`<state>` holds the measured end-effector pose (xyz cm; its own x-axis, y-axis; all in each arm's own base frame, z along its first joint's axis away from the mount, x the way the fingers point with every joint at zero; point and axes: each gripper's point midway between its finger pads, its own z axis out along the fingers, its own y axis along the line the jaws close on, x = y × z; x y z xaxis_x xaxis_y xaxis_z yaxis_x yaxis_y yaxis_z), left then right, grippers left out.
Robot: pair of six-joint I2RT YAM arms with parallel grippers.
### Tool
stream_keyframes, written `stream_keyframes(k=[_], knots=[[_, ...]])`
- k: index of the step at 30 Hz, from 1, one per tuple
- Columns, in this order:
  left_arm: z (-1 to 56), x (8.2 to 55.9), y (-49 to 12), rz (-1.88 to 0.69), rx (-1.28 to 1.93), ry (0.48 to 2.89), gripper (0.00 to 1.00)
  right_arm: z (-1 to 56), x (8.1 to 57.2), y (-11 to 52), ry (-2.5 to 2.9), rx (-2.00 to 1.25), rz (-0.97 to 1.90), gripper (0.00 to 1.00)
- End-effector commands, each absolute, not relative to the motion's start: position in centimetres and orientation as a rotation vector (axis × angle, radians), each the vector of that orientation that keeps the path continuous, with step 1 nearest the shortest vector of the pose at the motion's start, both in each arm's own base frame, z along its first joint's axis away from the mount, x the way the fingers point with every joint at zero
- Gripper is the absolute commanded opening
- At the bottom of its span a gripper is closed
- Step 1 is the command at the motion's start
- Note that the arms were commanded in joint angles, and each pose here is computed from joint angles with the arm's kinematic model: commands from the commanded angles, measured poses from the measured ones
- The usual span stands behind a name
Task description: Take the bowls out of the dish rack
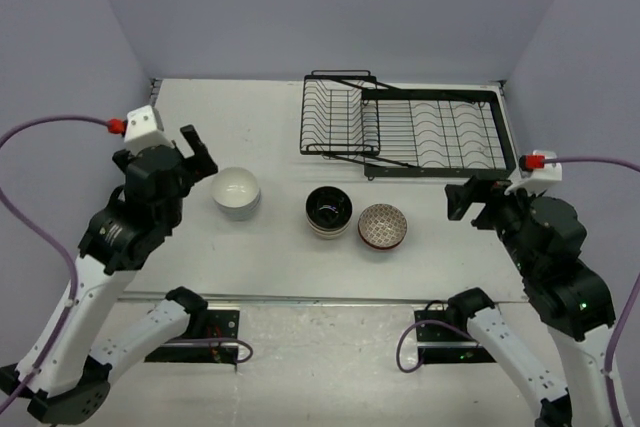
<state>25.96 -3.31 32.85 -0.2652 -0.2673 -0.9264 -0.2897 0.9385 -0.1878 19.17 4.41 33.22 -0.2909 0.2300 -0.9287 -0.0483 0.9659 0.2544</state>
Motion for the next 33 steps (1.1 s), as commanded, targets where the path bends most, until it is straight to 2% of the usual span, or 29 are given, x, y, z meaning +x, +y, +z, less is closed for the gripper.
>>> stream_keyframes(k=[1,3,9,16,33], knots=[[34.6,23.8,-0.6,0.058,-0.454,1.745,1.0,32.0,17.9,3.1,1.856,0.105,0.202,0.99],[33.7,23.4,-0.6,0.067,-0.394,1.756,1.0,31.7,17.4,1.6,1.845,0.147,0.13,0.99],[31.9,21.1,1.4,0.105,-0.419,1.729,1.0,31.9,16.5,1.3,1.769,0.126,0.147,0.99],[31.6,18.6,3.4,0.053,-0.438,1.543,1.0,31.2,16.9,1.3,1.696,0.114,0.155,0.99],[29.8,20.0,2.3,0.059,-0.415,1.583,1.0,29.5,18.4,0.7,1.732,0.168,0.09,0.99]])
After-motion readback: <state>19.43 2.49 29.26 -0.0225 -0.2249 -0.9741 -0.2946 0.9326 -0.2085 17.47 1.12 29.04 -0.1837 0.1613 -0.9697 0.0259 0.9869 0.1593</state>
